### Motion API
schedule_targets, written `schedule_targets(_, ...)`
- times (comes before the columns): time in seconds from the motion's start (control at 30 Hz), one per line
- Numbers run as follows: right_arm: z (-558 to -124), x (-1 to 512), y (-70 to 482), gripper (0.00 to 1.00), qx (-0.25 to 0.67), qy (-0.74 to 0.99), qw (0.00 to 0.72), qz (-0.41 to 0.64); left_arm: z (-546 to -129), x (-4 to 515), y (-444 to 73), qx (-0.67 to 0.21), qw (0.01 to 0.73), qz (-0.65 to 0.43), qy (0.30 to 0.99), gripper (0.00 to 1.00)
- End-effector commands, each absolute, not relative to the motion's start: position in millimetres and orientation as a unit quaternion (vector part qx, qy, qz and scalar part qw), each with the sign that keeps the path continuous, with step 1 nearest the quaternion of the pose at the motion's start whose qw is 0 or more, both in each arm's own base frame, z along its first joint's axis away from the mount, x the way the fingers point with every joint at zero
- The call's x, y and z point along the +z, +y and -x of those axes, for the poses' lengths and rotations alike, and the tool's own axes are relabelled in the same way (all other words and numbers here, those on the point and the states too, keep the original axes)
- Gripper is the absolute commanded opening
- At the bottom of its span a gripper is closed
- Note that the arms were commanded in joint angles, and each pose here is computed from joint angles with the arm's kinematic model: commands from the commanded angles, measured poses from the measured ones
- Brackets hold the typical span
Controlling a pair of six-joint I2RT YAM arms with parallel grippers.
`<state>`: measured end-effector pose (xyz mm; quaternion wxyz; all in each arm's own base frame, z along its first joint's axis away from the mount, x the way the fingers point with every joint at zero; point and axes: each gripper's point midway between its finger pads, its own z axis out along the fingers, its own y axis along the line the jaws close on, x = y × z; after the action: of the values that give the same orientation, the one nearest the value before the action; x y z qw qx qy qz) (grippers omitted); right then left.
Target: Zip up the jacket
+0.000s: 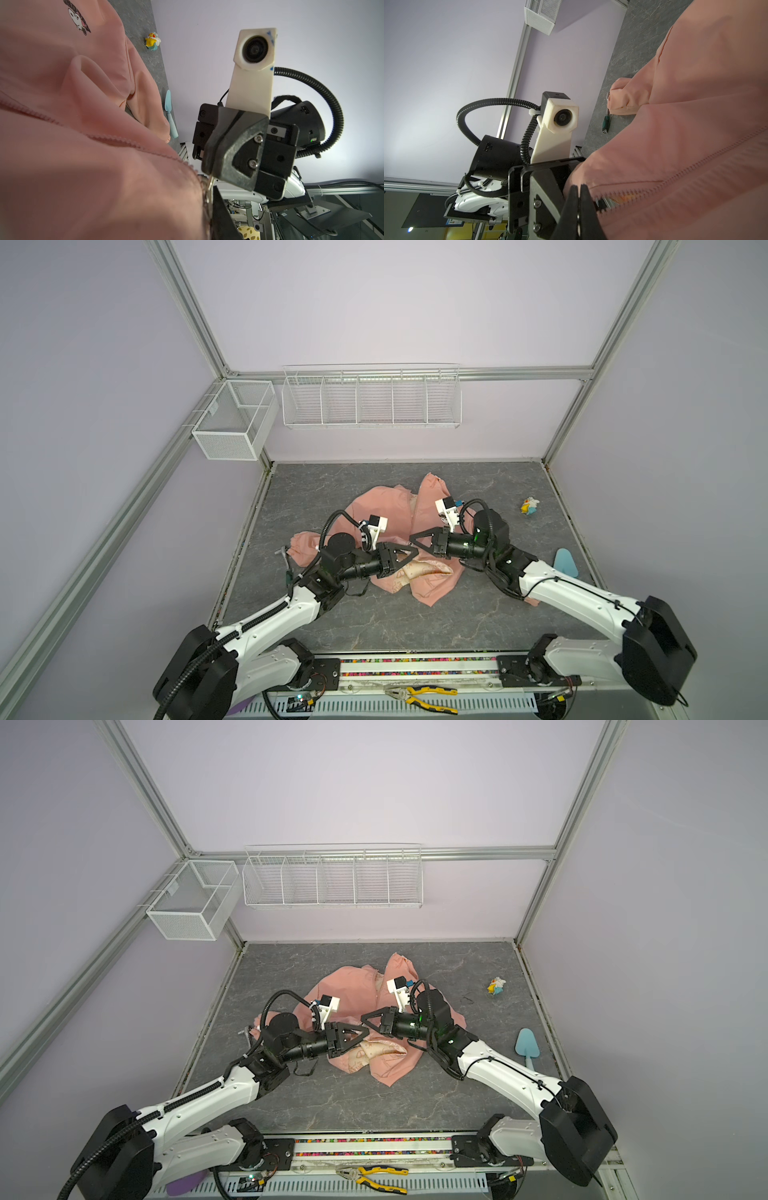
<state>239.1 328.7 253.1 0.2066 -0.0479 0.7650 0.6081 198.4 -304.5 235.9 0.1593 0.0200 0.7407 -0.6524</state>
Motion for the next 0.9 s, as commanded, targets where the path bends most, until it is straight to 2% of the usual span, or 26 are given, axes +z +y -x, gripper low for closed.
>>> schedule_targets(0.0, -244, 267, 332, 0.06, 0.612, 0.755, 0.231, 0.057, -198, 245, -307, -0.660, 0.168, -0.033, 0.732, 0.10)
schedule_targets(0.1, -247, 265, 326, 0.06, 0.596, 0.762, 0.248, 0.049, -195, 243, -306, -0.659, 0.166, -0.034, 0.732, 0.00)
schedule_targets(0.43, -256, 252, 300, 0.06, 0.527, 0.793, 0.306, 0.029, -190, 243, -303, -0.658, 0.166, -0.042, 0.734, 0.00)
schedule_targets(0.83, -255, 248, 304, 0.06, 0.525, 0.794, 0.304, 0.037, -189, 244, -301, -0.663, 0.170, -0.036, 0.728, 0.00)
schedule_targets(0.87, -254, 250, 306, 0.06, 0.528, 0.792, 0.302, 0.041, -190, 244, -300, -0.663, 0.171, -0.035, 0.728, 0.03)
